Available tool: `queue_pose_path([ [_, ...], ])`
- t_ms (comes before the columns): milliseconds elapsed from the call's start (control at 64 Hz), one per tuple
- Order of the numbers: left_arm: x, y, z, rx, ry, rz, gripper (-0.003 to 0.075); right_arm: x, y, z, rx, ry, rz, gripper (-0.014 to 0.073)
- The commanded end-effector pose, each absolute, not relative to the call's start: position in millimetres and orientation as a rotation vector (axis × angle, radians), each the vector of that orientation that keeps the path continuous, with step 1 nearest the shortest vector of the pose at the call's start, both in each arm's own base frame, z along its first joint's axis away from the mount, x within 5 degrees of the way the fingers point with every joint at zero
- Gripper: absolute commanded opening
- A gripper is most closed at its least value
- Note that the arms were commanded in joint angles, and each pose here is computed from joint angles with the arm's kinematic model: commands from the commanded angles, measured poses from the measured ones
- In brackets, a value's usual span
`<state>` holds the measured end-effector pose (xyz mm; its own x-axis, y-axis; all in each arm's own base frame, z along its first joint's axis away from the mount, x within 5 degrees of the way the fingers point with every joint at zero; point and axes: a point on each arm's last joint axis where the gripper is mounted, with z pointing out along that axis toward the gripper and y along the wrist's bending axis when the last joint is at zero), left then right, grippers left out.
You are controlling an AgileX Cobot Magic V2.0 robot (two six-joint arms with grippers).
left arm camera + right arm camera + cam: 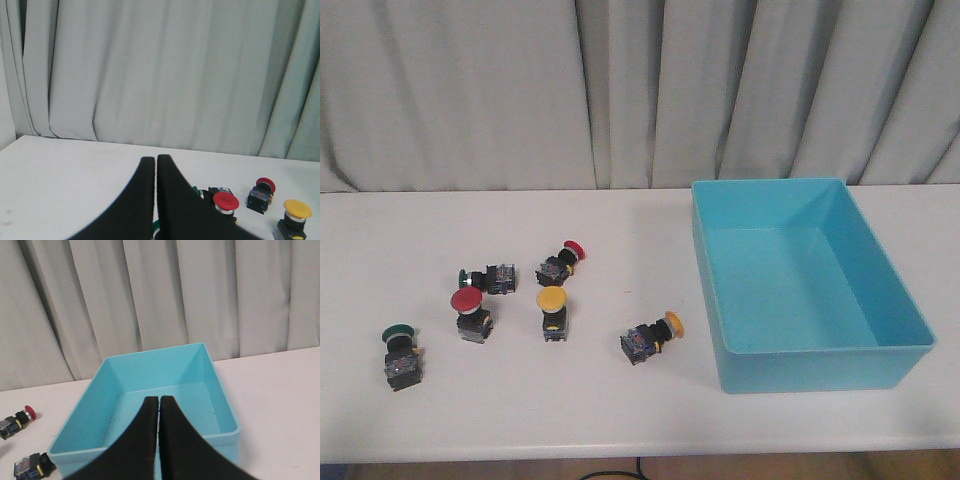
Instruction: Pick red and yellow buttons and place in box
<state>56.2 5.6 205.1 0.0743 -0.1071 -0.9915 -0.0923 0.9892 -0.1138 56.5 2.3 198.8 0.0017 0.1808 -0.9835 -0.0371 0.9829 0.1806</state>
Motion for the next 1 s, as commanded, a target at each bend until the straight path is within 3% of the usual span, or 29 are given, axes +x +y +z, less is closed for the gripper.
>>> queue_pose_path([
  [0, 51.2, 6.6, 227.3, -0.168, 1.347, -0.012, -0.0006, 55.7, 0.8, 206.8, 0.131, 1.441, 0.177, -0.0003],
  [312, 49.3, 8.1, 233.9, -0.232, 1.261, -0.078, -0.0006, 52.7, -1.6, 223.7, 0.307, 1.317, 0.373, -0.0003],
  [609, 46.1, 9.5, 244.1, -0.501, 1.115, -0.466, -0.0006, 35.5, 0.9, 308.9, 0.234, 1.222, 0.371, -0.0003],
  [797, 33.8, 4.7, 283.9, -0.414, 1.064, -0.494, -0.0006, 42.3, 3.6, 354.2, 0.151, 1.321, 0.285, -0.0003],
  [984, 23.5, 1.2, 320.8, -0.314, 1.073, -0.442, -0.0003, 62.2, 5.1, 370.7, 0.154, 1.365, 0.296, 0.0014],
])
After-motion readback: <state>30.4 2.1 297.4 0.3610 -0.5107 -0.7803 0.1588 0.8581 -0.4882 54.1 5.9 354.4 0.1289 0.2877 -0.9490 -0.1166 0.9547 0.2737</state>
